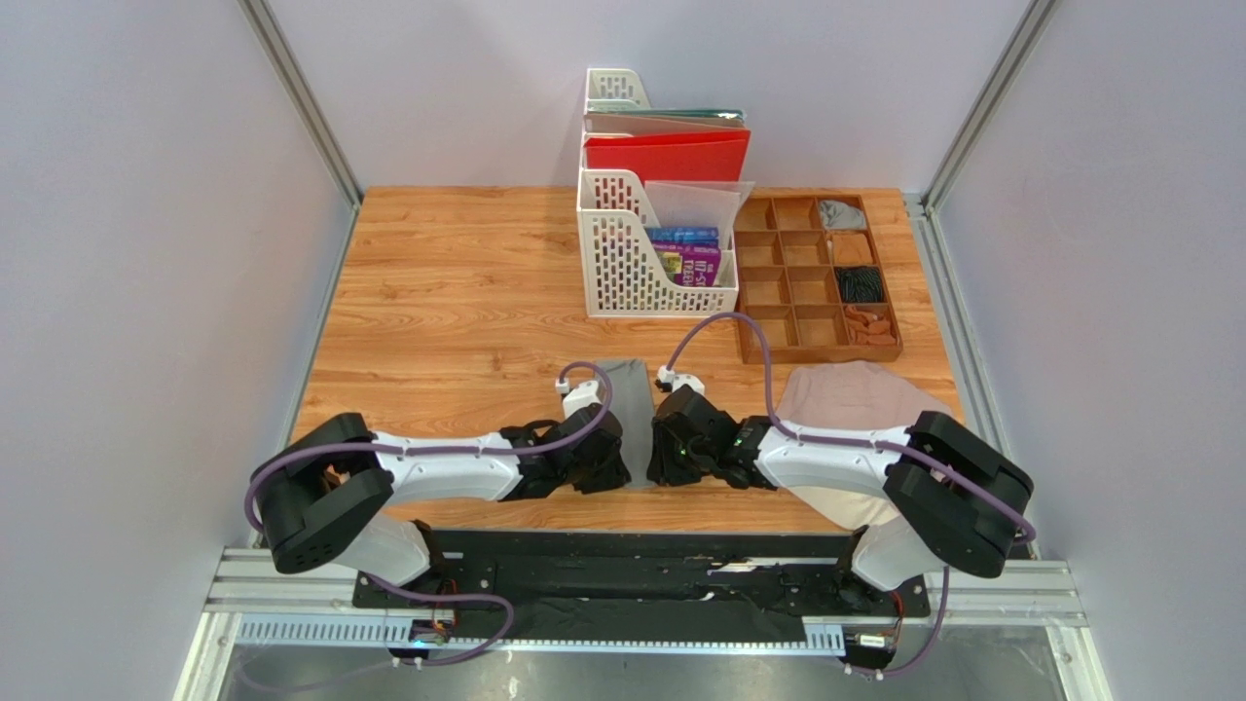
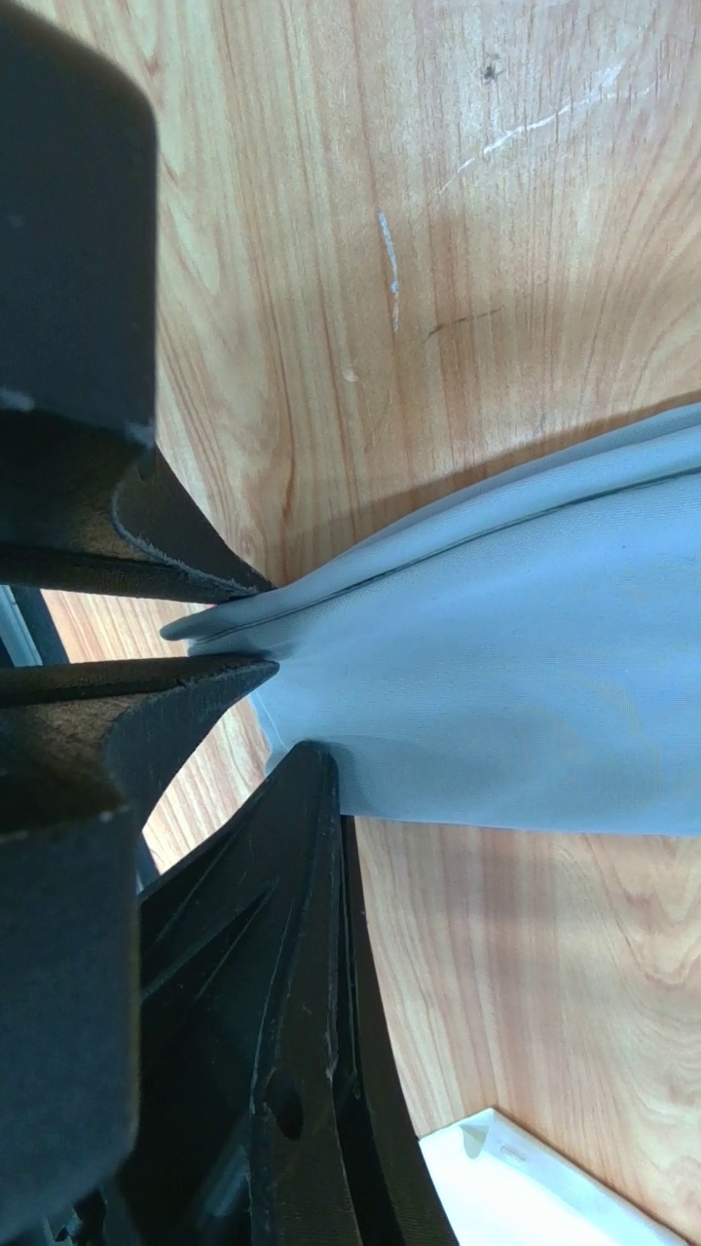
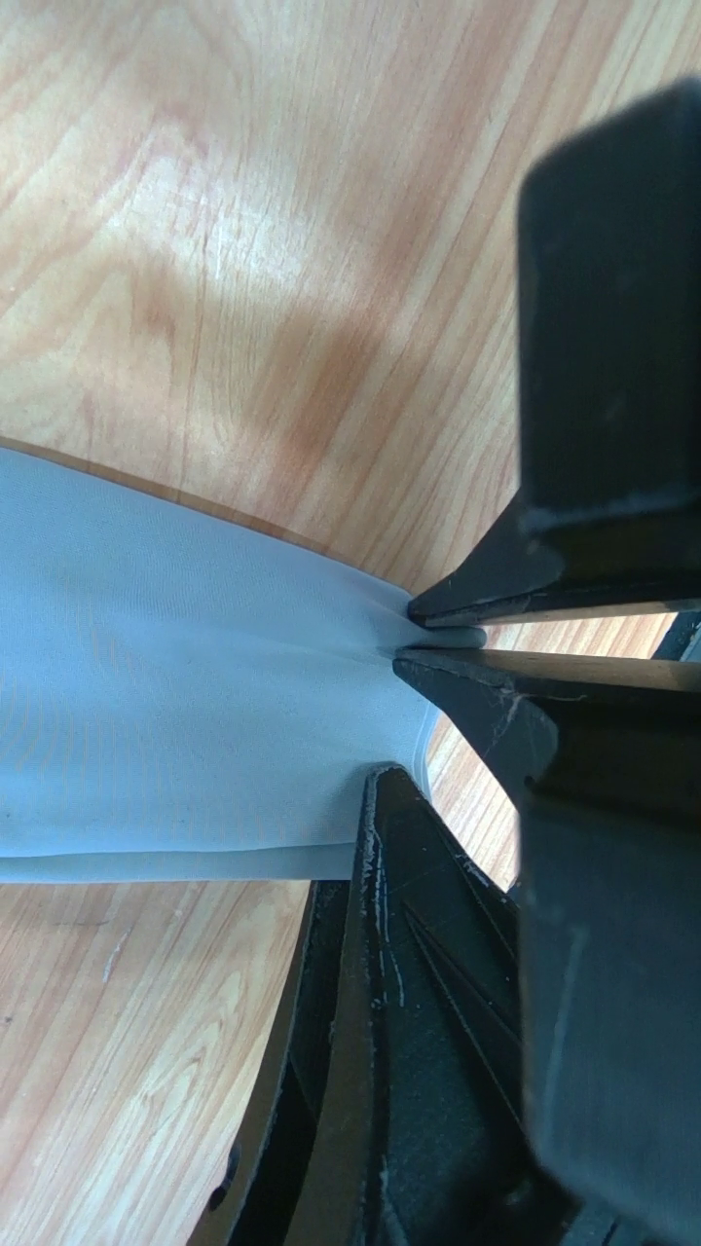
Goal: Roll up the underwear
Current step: Roll the underwear at the center of the board.
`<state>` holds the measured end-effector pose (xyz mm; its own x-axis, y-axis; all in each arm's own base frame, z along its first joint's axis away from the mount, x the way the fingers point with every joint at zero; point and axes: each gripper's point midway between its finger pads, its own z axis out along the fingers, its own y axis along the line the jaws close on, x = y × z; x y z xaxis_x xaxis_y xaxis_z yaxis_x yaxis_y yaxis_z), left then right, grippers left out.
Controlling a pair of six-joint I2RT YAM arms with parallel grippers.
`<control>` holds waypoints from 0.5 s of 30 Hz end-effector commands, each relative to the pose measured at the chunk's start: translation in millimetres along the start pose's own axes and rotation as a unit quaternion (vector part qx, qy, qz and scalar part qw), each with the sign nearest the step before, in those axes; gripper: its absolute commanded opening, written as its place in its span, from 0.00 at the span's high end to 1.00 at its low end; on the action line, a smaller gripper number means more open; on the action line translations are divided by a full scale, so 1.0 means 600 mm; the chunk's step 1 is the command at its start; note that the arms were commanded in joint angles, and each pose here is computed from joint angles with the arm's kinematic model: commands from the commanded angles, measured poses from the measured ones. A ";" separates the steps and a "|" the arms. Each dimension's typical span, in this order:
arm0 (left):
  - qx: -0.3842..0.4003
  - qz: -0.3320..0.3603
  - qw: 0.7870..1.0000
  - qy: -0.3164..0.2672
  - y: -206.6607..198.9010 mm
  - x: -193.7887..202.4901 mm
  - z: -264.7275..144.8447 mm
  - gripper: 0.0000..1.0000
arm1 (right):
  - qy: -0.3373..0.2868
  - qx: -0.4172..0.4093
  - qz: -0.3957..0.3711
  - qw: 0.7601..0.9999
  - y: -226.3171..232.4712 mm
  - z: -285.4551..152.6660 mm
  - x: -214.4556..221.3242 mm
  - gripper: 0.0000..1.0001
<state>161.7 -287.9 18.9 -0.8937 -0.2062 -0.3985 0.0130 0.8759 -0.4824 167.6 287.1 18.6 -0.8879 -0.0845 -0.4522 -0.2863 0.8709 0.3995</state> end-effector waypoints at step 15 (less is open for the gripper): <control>-0.022 0.009 1.000 -0.006 0.018 0.010 0.008 1.00 | -0.012 -0.007 -0.014 1.000 0.015 -0.016 -0.016 0.86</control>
<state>165.0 -297.9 17.5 -0.8817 -0.2340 -0.4098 0.0095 0.8594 -0.5111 167.1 285.7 18.4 -0.8902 -0.0889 -0.4467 -0.2838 0.8753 0.3915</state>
